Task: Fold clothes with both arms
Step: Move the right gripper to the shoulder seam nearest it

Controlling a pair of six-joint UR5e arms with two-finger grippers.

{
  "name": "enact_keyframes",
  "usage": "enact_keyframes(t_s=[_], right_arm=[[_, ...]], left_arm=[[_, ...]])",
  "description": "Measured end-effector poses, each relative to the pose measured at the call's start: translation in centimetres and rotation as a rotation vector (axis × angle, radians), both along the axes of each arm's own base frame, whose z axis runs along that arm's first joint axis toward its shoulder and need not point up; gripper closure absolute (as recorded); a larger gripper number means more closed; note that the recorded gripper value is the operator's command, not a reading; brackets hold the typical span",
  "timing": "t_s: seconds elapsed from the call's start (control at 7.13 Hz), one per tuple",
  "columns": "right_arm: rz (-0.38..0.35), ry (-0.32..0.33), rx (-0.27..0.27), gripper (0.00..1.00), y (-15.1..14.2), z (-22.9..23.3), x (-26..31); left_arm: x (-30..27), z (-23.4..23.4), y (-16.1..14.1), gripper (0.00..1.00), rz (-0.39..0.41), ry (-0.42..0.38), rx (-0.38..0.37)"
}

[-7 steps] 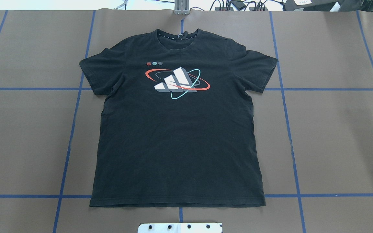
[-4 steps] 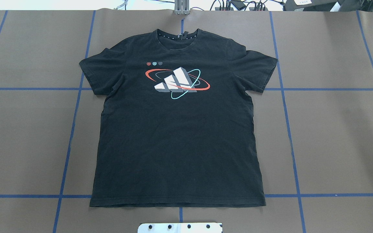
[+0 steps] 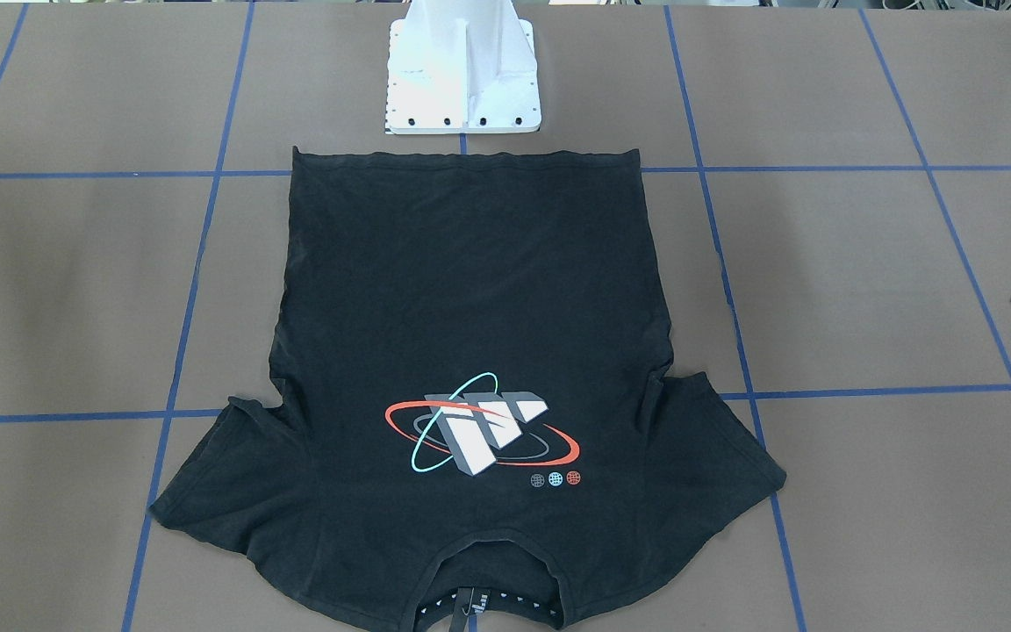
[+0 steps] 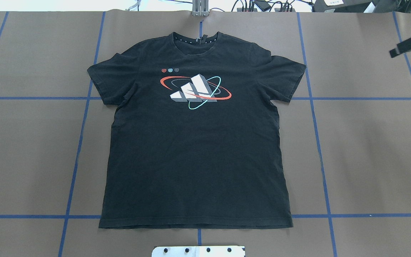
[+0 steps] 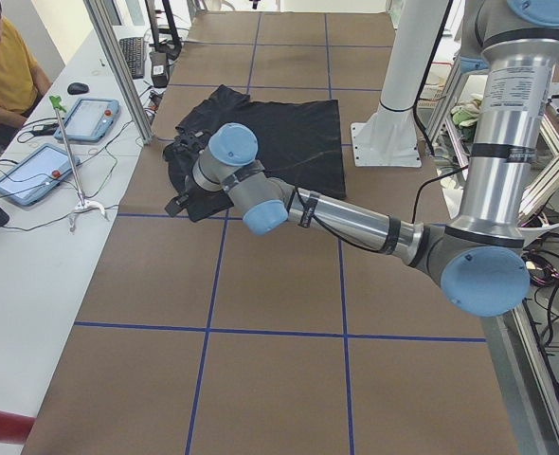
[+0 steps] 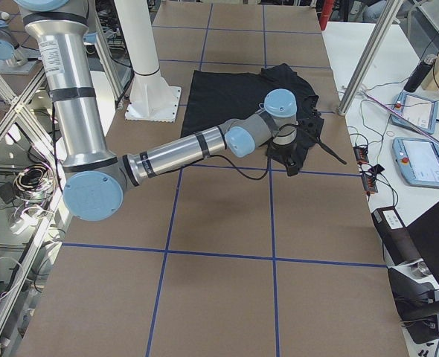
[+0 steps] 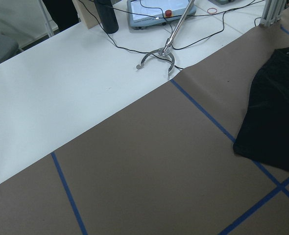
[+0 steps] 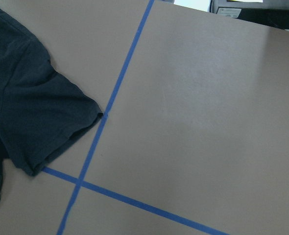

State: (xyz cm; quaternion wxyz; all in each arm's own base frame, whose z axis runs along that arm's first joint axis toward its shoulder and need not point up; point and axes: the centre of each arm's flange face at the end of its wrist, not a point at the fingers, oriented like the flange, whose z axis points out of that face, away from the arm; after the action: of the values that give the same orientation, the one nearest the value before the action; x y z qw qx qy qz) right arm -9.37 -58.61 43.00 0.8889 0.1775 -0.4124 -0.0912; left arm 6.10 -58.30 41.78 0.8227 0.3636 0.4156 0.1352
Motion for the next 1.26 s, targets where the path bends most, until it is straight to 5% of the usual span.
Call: enact_keyframes(t_s=[0.28, 0.7, 1.26], right_arm=[[0.009, -0.017, -0.042, 0.0, -4.1, -1.5, -5.2], [0.13, -0.044, -0.031, 0.02, -8.1, 0.4, -16.6], [0.193, -0.007, -0.02, 0.21, -7.7, 2.9, -24.0]], left_arm=[[4.1, -1.0, -0.9, 0.0, -0.015, 0.022, -0.042], [6.9, -1.9, -0.9, 0.0, 0.001, 0.046, -0.067], [7.2, -2.2, -1.0, 0.0, 0.004, 0.049, -0.064]])
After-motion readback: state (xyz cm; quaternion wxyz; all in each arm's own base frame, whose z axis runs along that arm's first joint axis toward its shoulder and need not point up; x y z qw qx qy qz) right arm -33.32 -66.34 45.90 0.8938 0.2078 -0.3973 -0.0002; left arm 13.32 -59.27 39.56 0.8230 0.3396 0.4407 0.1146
